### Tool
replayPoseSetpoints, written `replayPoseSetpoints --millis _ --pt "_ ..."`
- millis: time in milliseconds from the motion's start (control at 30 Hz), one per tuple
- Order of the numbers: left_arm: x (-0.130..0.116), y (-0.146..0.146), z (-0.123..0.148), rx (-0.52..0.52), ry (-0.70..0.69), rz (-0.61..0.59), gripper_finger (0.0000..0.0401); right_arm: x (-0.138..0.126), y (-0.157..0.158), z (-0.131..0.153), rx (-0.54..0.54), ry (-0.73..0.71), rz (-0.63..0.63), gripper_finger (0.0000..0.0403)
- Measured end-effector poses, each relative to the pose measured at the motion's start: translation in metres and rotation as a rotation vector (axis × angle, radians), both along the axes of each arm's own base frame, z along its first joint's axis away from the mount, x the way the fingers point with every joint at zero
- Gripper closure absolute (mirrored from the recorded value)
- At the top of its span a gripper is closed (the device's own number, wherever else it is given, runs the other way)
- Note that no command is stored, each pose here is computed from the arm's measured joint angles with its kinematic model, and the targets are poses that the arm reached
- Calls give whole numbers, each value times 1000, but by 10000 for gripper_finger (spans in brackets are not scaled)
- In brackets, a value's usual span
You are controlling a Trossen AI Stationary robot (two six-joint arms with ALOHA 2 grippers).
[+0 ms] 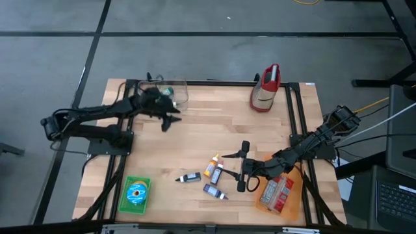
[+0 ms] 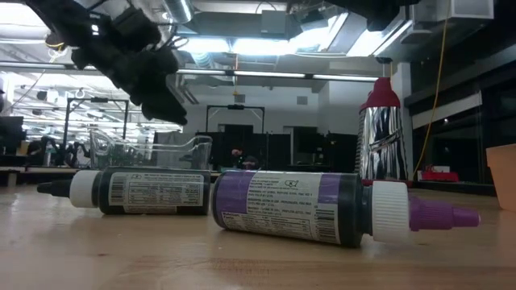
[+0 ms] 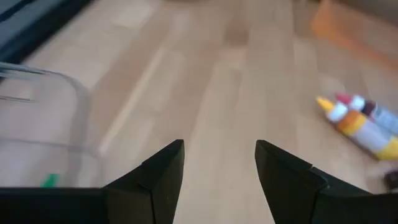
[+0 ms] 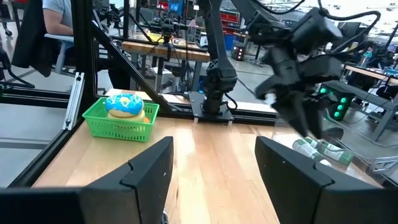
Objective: Pick & Place Food Item
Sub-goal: Put the black food coloring bottle into the white transparent bin
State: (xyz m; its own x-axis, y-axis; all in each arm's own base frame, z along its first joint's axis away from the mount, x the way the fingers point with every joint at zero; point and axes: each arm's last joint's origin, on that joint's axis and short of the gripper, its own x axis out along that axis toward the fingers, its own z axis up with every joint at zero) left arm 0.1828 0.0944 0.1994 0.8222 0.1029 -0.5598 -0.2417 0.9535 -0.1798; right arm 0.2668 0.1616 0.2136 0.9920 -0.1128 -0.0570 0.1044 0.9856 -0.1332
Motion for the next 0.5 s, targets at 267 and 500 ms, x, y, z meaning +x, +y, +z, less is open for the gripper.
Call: replayPoseSetpoints --millis 267,500 --pt "27 -80 4 119 -13 -99 210 0 0 -1 6 4 3 173" --pt "19 -140 -4 65 43 -110 207 0 0 -4 23 34 -1 173"
